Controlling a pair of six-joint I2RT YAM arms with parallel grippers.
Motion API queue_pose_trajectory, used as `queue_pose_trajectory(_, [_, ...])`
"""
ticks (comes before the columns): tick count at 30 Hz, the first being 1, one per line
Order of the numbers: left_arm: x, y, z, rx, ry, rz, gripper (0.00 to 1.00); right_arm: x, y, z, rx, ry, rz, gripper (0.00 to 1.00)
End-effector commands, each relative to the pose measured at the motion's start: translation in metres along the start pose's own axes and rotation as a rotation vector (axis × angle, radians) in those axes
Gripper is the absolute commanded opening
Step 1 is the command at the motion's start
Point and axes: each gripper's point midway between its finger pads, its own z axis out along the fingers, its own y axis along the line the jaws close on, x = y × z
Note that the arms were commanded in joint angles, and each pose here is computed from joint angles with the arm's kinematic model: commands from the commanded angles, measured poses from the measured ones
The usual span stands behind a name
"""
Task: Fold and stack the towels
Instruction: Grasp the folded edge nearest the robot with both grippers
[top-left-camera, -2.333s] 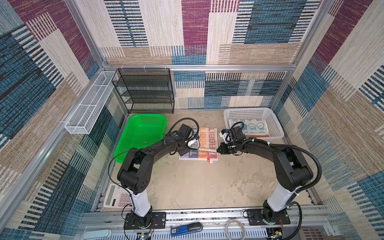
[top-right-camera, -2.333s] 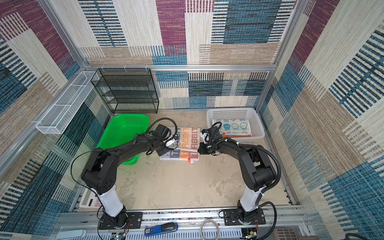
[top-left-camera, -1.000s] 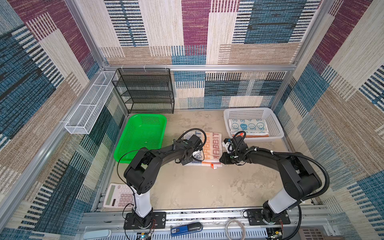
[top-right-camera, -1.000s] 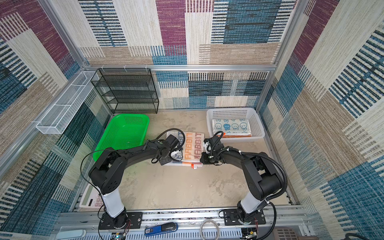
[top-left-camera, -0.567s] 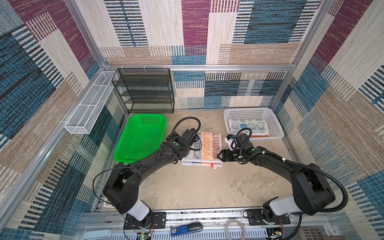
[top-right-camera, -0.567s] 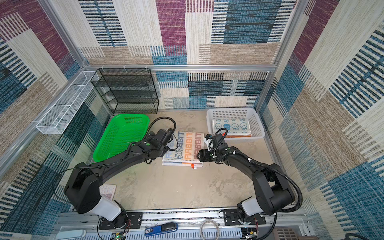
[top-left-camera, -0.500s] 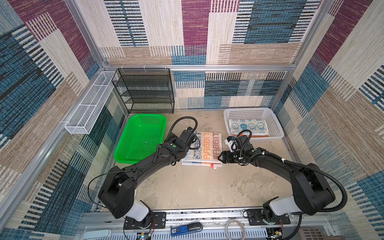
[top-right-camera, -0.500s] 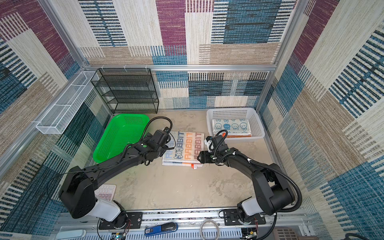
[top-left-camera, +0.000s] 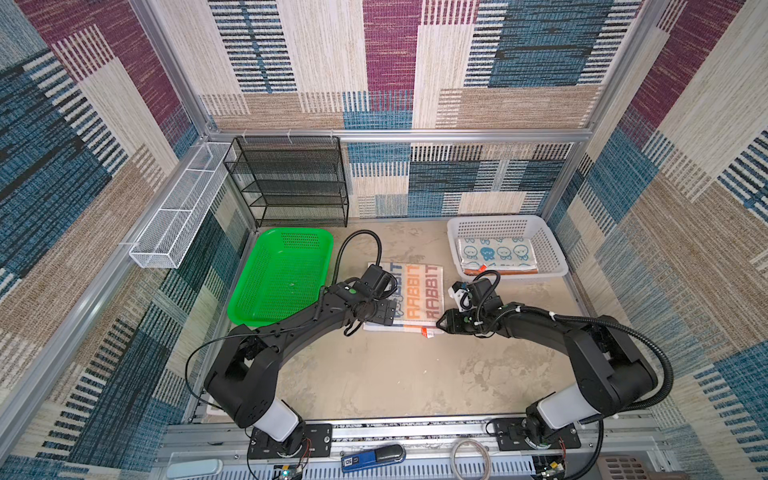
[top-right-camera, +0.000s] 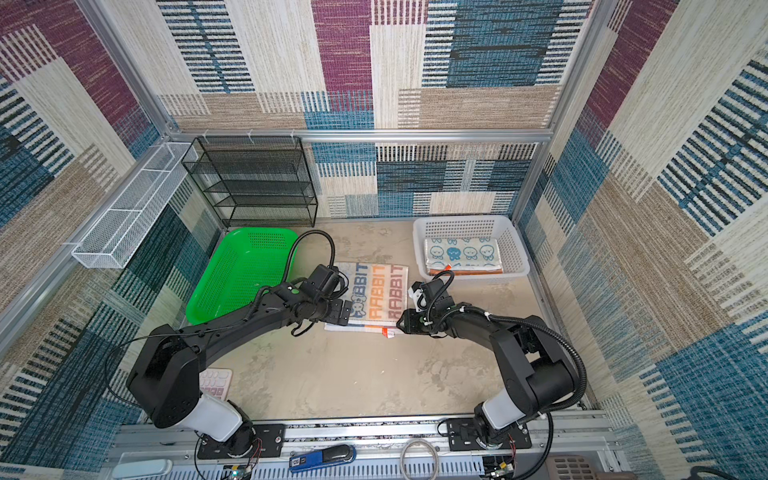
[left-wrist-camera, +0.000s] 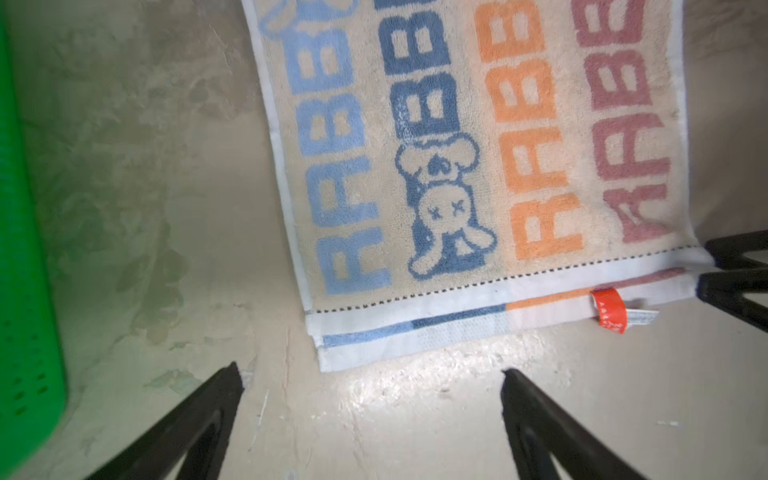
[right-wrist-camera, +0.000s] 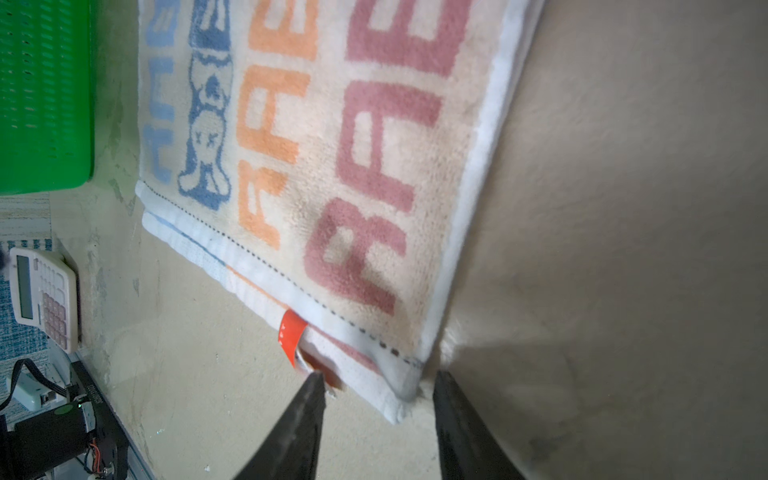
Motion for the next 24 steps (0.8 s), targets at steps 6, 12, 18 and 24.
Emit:
queue_pose_trajectory(6, [0.014,-0.003,0.017,0.179,0.098,-0.251,0.93,-0.010,-0.001,0.004,0.006,-0.025,-0.005,0.24])
queue_pose_trajectory(12, [0.019,0.004,0.033,0.224,0.125,-0.327,0.75,-0.014,-0.001,0.004,0.013,-0.030,-0.009,0.13])
queue_pose_trajectory(18, [0.017,0.020,0.051,0.220,0.131,-0.384,0.59,-0.013,-0.002,0.004,0.021,-0.026,-0.009,0.07])
queue_pose_trajectory(24, [0.019,0.026,0.060,0.193,0.142,-0.374,0.53,-0.012,-0.002,0.002,0.025,-0.028,-0.013,0.05])
